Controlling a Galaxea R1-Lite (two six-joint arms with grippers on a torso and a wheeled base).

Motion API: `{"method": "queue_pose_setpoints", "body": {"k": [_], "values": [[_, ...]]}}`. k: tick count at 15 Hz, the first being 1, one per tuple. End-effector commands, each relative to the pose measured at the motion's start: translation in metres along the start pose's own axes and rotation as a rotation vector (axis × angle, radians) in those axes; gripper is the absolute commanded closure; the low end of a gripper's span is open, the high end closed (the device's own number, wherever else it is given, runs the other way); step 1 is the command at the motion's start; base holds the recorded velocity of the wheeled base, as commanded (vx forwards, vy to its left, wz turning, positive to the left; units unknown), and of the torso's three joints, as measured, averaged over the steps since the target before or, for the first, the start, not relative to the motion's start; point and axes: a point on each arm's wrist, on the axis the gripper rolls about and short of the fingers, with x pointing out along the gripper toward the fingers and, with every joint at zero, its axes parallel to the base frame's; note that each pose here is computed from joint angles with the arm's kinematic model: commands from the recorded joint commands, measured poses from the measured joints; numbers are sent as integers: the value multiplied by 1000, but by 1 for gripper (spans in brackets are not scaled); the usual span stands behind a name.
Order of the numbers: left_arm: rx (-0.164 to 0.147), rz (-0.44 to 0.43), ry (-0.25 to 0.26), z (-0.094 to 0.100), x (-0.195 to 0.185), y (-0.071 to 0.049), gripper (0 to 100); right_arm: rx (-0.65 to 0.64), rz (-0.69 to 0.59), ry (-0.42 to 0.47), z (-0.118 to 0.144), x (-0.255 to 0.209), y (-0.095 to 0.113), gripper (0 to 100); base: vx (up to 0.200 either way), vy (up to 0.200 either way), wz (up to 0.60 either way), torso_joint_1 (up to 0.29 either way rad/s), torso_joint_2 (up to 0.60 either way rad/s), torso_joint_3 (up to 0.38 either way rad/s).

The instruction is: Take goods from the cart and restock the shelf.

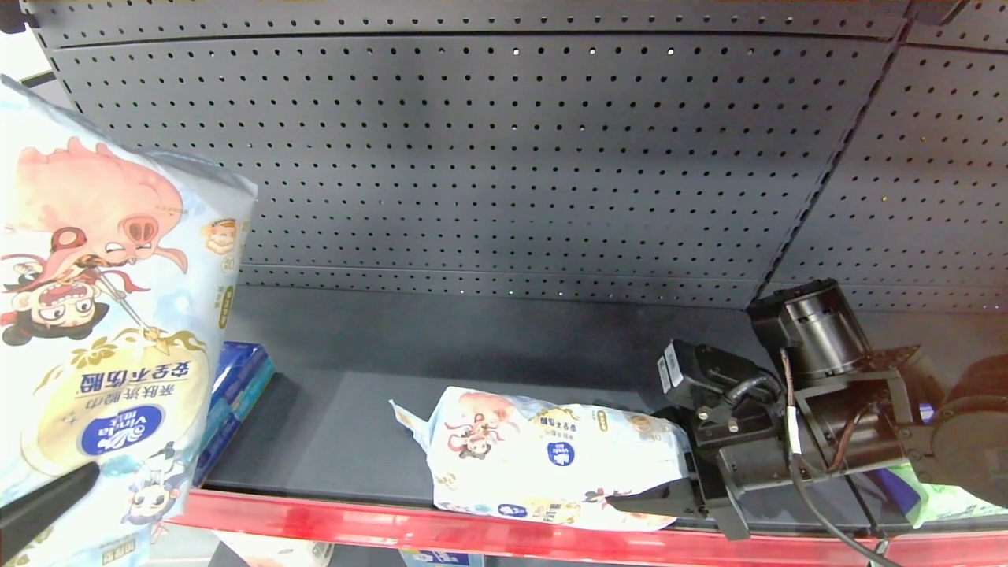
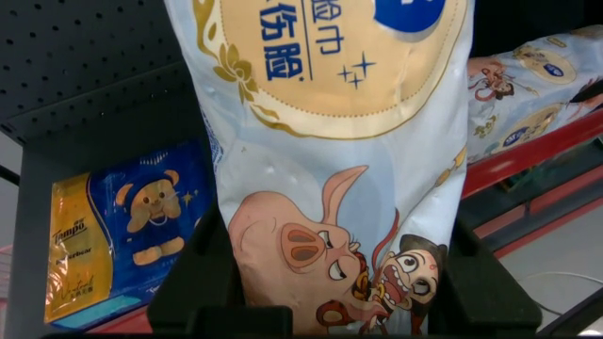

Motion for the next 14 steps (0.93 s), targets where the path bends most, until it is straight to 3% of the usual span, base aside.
{"method": "queue_pose_setpoints", "body": {"k": [1, 12, 13, 14], "values": [[0, -1, 1, 0, 0, 0, 100, -3, 2, 3, 0, 4, -4, 100, 0, 0, 0, 0, 0, 0], [0, -3, 2, -1, 0, 0, 100, -42, 23, 1, 5, 11, -3, 100, 0, 0, 0, 0, 0, 0], [0, -3, 2, -1, 0, 0, 100, -43, 19, 0, 5, 10, -3, 0, 0, 0, 0, 0, 0, 0], [0, -4, 1, -1, 0, 0, 100, -39, 12, -5, 7, 9, -3, 0, 0, 0, 0, 0, 0, 0]]}}
